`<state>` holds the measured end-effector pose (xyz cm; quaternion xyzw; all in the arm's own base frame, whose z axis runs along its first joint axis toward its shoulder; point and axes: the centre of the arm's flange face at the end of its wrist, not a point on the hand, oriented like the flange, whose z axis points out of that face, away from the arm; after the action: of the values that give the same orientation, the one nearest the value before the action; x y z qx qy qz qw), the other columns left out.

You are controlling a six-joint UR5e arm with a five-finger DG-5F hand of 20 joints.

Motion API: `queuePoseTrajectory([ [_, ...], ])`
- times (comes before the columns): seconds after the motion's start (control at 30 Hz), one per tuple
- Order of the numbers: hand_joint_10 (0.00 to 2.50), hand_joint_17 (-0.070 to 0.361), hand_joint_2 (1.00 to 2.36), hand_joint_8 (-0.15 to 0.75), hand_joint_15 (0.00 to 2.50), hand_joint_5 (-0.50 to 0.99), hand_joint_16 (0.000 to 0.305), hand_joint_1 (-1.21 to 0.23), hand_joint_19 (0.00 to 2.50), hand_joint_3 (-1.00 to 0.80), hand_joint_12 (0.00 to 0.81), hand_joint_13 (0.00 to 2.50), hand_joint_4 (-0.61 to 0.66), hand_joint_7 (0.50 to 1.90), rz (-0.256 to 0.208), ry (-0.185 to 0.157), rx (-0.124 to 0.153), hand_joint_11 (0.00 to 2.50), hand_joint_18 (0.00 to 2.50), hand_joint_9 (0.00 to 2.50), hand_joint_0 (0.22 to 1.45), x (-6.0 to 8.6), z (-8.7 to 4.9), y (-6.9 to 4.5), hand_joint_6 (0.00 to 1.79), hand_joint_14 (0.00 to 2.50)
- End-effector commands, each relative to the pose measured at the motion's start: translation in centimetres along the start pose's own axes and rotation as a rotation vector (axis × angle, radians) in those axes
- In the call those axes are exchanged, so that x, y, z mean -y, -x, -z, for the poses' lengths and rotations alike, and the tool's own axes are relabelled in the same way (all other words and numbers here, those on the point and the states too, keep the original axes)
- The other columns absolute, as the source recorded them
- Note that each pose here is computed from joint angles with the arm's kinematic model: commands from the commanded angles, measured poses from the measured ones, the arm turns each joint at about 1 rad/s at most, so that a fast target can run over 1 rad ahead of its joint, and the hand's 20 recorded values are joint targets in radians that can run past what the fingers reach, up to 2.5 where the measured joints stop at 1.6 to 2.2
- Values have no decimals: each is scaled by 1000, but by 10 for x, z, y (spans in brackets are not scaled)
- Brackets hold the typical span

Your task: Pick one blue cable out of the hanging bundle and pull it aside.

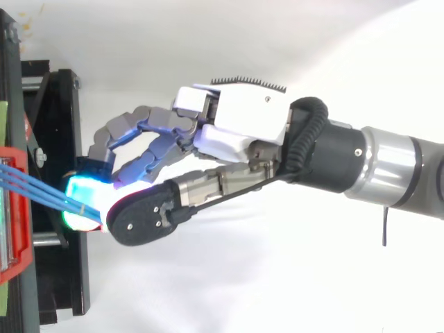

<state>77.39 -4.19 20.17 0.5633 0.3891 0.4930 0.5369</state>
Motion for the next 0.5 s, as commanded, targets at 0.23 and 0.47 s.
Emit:
queuePoseTrajectory([
  [0.23, 19, 105, 1009, 267, 391, -190, 47, -742, 560, -390, 339, 769, 92, 778, -12, 12, -3, 592, 724, 903, 576, 3, -1, -11, 812, 15],
  [0.47, 19, 102, 1014, 262, 401, -201, 45, -809, 559, -334, 329, 789, 26, 733, -14, 18, -11, 642, 762, 904, 649, 3, -1, -18, 862, 15],
])
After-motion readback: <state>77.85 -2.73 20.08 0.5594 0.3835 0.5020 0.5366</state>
